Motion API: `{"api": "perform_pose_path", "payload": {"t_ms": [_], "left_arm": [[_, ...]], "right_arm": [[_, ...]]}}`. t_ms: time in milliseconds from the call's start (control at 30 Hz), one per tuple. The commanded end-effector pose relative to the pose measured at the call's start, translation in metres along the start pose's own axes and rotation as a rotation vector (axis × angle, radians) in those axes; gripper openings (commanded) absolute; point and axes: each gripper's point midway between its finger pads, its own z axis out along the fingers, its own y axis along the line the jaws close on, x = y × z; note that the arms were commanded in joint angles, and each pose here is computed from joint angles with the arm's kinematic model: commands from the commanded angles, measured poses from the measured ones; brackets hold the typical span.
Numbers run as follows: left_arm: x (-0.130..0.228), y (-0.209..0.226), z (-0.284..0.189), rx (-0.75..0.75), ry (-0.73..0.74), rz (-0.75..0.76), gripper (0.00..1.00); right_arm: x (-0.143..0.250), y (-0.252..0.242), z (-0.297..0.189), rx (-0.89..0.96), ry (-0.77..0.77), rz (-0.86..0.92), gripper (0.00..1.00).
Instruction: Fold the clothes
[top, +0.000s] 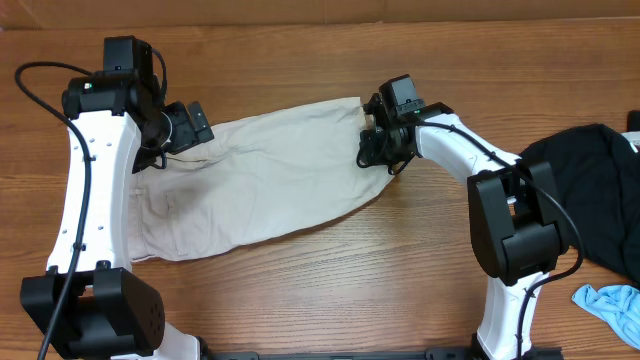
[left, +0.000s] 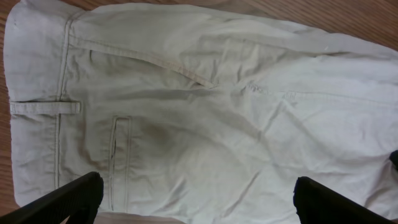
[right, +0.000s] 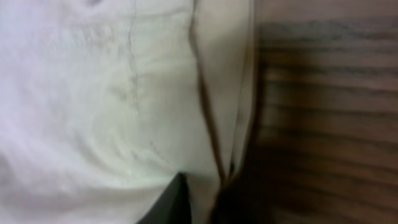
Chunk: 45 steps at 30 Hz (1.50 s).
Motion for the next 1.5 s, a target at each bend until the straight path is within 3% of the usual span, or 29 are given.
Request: {"api": "perform_pose_path", "payload": {"t_ms": [0,600,867,1167,1433,1467], "left_arm": [[-0.001,0.000,0.005,-0.004,0.005,0.018,1.00],[-0.005,-0.007,0.015,0.029,0.016,0.018,1.00],[-0.003,-0.012,0.047,0.026,0.085,0.025,0.98],[-0.029,-0.019,0.066,0.050,0.010,0.106,0.99],[-0.047,-0.020,0.059,0.079,-0.048,0.128,1.00],[-0.048,-0.023,0.054,0.102,-0.047,0.145,1.00]], "right_arm": [[0.000,-0.022,0.002,0.110,-0.018,0.122,0.04],[0.014,-0.117,-0.051,0.231,0.027,0.802,0.04],[0.025,-0.099,-0.066,0.223,0.066,0.865,0.04],[0.055,-0.093,-0.069,0.334,0.163,0.834,0.04],[0.024,-0.108,-0.095,0.283,0.073,0.647,0.04],[0.014,-0.111,-0.106,0.263,0.044,0.593,0.11]]}}
